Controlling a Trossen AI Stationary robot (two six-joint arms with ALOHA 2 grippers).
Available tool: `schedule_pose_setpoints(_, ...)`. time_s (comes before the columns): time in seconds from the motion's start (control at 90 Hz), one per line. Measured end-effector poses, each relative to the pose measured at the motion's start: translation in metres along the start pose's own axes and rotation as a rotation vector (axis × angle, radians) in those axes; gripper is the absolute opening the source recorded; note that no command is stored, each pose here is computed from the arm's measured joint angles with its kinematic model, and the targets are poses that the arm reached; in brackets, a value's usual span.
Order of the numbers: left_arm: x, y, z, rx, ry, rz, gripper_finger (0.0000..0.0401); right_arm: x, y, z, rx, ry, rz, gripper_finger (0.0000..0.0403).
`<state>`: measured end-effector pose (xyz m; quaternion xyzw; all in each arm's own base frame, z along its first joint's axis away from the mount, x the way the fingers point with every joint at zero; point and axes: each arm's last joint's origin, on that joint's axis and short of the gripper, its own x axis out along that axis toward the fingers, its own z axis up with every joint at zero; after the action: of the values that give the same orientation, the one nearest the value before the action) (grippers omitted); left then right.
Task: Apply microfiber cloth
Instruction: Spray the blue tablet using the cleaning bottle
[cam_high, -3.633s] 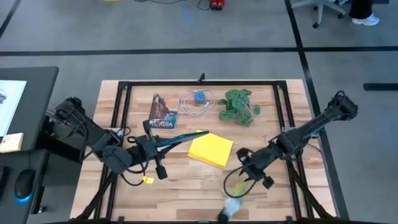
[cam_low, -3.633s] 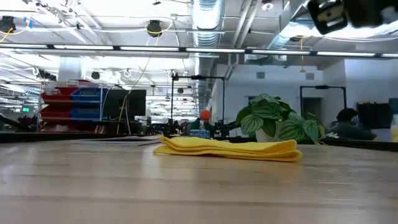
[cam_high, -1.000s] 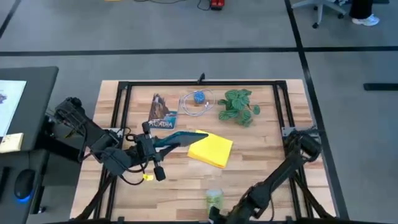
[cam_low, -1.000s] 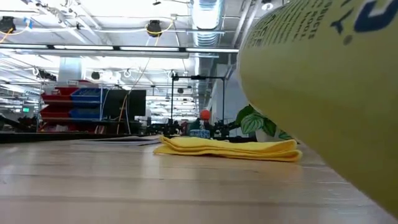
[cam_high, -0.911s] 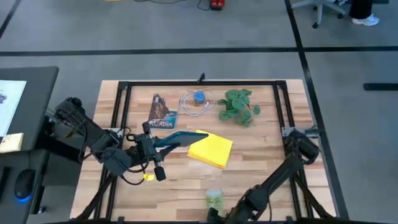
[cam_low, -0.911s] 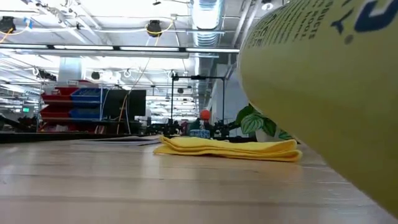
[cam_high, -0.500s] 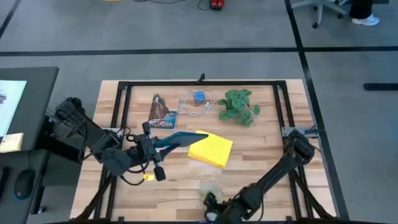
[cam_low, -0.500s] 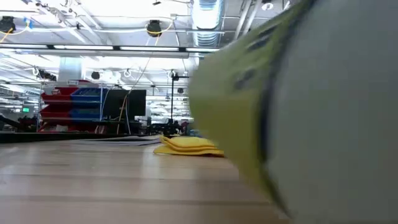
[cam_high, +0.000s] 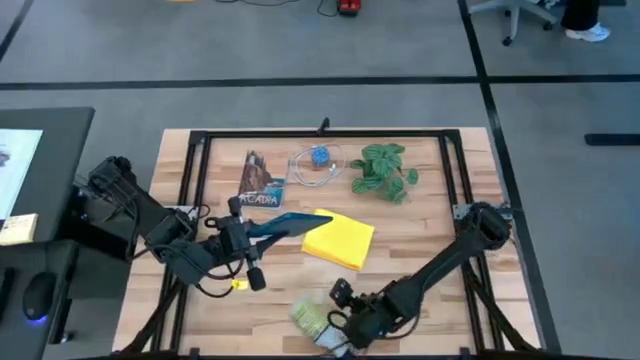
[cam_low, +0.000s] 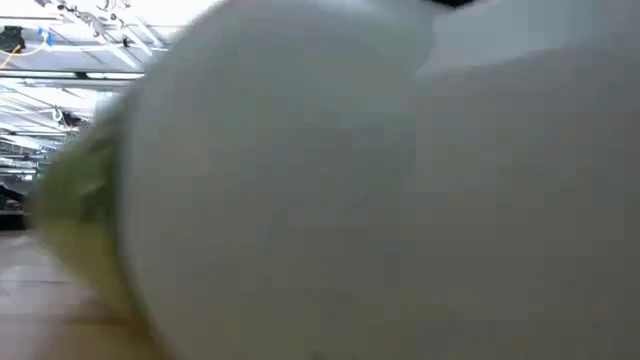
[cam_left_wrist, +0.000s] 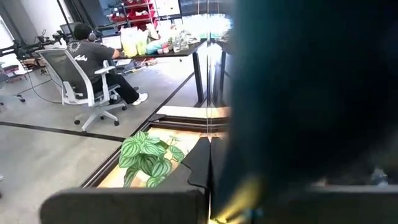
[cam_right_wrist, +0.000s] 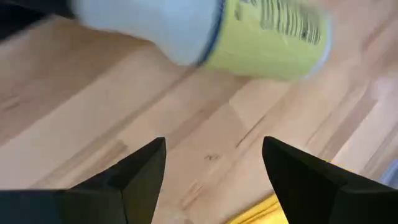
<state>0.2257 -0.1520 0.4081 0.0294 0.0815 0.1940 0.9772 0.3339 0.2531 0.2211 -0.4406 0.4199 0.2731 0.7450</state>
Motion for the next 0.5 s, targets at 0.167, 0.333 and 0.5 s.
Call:
schedule_pose_setpoints(0.167, 0.0, 0.0, 0.0, -0.001, 0.001, 0.0, 0.0009, -0.009, 0.015, 0.01, -0.387, -0.141, 0.126, 0.0256)
schedule_pose_setpoints(0.333, 0.0, 0.0, 0.0, -0.004, 0.001, 0.001, 0.0009, 0.012, 0.027, 0.013, -0.675, -0.145, 0.11, 0.0256)
schedule_pose_setpoints(0.5, 0.0, 0.0, 0.0, -0.016, 0.002, 0.004, 0.0009, 0.032, 0.032, 0.023, -0.858, -0.153, -0.006, 0.0256)
